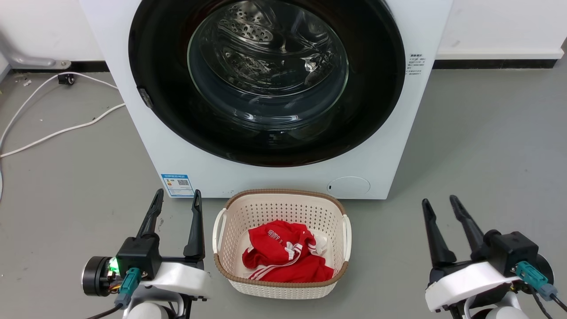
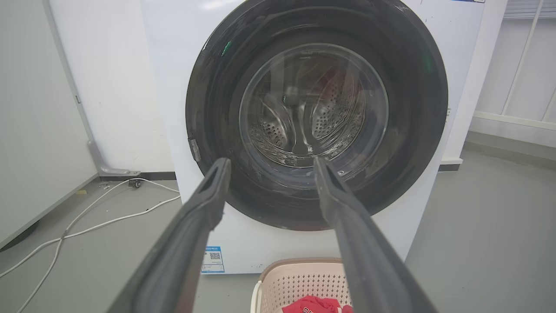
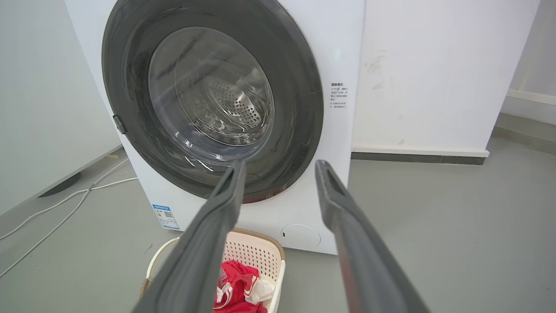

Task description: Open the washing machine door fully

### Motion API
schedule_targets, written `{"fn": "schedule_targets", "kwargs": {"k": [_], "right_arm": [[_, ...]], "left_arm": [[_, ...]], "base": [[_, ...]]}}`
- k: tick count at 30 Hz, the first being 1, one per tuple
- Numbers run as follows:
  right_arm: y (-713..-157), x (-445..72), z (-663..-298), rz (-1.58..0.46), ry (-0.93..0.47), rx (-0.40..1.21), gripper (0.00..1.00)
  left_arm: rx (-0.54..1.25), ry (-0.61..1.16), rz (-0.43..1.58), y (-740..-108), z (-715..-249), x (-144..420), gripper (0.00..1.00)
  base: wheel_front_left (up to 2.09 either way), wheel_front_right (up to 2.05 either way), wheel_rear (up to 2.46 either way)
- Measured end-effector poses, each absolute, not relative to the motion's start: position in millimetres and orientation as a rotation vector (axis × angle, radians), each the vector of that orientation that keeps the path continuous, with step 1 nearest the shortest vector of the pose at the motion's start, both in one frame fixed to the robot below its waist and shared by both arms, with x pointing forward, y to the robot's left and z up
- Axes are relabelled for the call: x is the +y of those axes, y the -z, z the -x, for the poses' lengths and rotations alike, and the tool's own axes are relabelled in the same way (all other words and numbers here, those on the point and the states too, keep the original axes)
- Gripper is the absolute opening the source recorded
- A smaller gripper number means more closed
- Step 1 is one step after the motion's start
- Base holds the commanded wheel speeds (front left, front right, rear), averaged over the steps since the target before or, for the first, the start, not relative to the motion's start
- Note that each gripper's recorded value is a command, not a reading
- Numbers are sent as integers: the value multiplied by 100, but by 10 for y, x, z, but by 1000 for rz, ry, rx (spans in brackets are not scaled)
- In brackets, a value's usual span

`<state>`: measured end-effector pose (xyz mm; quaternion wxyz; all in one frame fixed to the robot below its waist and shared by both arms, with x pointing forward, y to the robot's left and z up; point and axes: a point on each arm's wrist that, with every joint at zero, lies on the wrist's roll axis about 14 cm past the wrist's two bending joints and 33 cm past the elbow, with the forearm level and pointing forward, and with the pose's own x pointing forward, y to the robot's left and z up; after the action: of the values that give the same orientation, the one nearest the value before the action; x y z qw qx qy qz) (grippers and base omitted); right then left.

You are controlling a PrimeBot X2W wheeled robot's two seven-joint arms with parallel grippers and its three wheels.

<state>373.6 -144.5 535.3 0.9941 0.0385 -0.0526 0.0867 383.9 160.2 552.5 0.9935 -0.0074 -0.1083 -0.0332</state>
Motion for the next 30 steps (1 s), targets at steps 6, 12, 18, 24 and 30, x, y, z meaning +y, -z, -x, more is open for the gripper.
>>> {"fn": "schedule_targets", "kwargs": {"k": [6, 12, 18, 24, 30], "right_arm": [[-5329, -1441, -3733, -112, -173, -96, 0], [-5392, -1561, -3742, -433, -123, -135, 0], [-5621, -1760, -3846, -918, -58, -248, 0], [-5936, -2080, -4053, -1316, -10, -394, 0], [-6178, -2347, -4415, -1464, -14, -459, 0]], "left_arm": [[-214, 64, 15, -5515, -3843, 1606, 100], [-211, 61, 11, -5506, -3844, 1617, 100], [-207, 53, 13, -5491, -3848, 1641, 100], [-204, 43, 16, -5479, -3892, 1661, 100], [-201, 38, 22, -5460, -4000, 1667, 100]], "base": [[0, 0, 0], [0, 0, 0], [0, 0, 0], [0, 0, 0], [0, 0, 0]]}}
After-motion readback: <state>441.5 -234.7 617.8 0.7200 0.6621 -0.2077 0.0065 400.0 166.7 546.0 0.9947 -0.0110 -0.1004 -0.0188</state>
